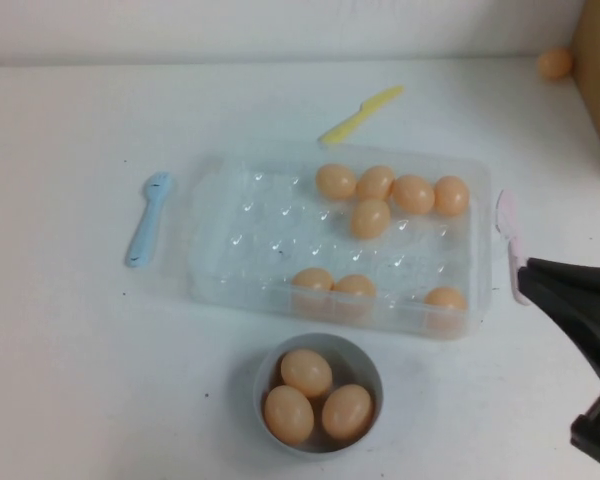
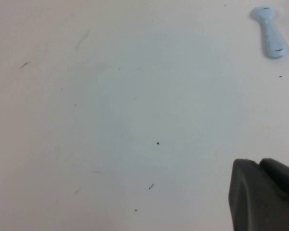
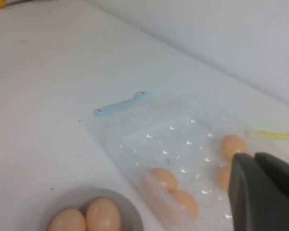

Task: Take an egg out of the egg box

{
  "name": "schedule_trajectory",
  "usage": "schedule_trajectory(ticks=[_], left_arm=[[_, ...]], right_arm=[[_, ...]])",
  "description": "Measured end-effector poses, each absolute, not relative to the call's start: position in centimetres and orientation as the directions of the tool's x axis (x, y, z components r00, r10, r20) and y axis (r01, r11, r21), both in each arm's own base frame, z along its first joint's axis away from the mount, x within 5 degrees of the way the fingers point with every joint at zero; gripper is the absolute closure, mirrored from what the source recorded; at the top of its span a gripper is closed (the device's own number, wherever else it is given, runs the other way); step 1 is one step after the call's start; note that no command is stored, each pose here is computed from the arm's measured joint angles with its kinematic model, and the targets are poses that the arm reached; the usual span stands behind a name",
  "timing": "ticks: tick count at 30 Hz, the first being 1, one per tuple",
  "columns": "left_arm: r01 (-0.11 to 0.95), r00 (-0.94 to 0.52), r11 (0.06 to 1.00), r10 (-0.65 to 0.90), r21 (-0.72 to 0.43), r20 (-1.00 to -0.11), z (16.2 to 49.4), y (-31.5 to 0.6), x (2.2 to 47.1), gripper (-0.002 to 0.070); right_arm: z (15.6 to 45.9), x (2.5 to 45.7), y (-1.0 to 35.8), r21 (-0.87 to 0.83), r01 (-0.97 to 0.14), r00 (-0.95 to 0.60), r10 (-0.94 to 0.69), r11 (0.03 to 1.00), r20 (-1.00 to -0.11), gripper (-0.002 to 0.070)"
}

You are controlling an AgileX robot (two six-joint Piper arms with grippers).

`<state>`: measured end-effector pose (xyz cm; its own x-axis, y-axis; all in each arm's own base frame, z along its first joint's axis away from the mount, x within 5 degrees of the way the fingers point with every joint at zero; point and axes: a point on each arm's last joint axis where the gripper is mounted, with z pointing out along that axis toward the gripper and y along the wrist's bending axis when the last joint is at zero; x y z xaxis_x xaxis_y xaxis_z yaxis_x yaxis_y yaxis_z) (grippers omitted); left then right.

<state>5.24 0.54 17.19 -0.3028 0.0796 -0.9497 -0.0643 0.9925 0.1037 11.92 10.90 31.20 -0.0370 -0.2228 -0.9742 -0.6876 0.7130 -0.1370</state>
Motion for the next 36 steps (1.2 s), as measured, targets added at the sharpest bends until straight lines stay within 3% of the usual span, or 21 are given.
schedule_trajectory(ticks=[5, 12, 21, 25, 30, 36], left_arm=[[-0.064, -0.303, 0.993, 0.08, 0.104, -0.95, 17.2, 0.5, 5.2, 0.0679], [-0.064, -0.303, 0.993, 0.08, 0.104, -0.95, 17.2, 0.5, 5.2, 0.0679], [-0.064, -0.303, 0.993, 0.08, 0.104, -0.95, 17.2, 0.5, 5.2, 0.0679], [-0.064, -0.303, 0.993, 0.08, 0.104, -0.95, 17.2, 0.5, 5.2, 0.0679], [-0.064, -0.303, 0.993, 0.08, 0.104, -0.95, 17.2, 0.5, 5.2, 0.0679], [-0.064, -0.303, 0.993, 0.08, 0.104, -0.95, 17.2, 0.5, 5.2, 0.0679]], right_arm=[[28.5, 11.5, 8.1, -0.139, -0.585, -0.035, -0.196, 0.799, -0.98, 0.0694], [24.4, 10.5, 3.4, -0.138, -0.321, -0.084, -0.174, 0.937, -0.981, 0.0694], [21.2, 6.9, 0.4, -0.064, -0.057, 0.025, -0.062, 0.996, -0.998, 0.0694], [20.1, 6.1, 0.3, -0.031, -0.048, -0.001, -0.031, 0.998, -1.0, 0.0694], [18.6, 5.8, 0.7, 0.044, -0.089, -0.154, 0.03, 0.995, -0.988, 0.0694], [17.9, 5.7, 0.8, -0.001, -0.105, -0.227, -0.025, 0.994, -0.974, 0.0694]])
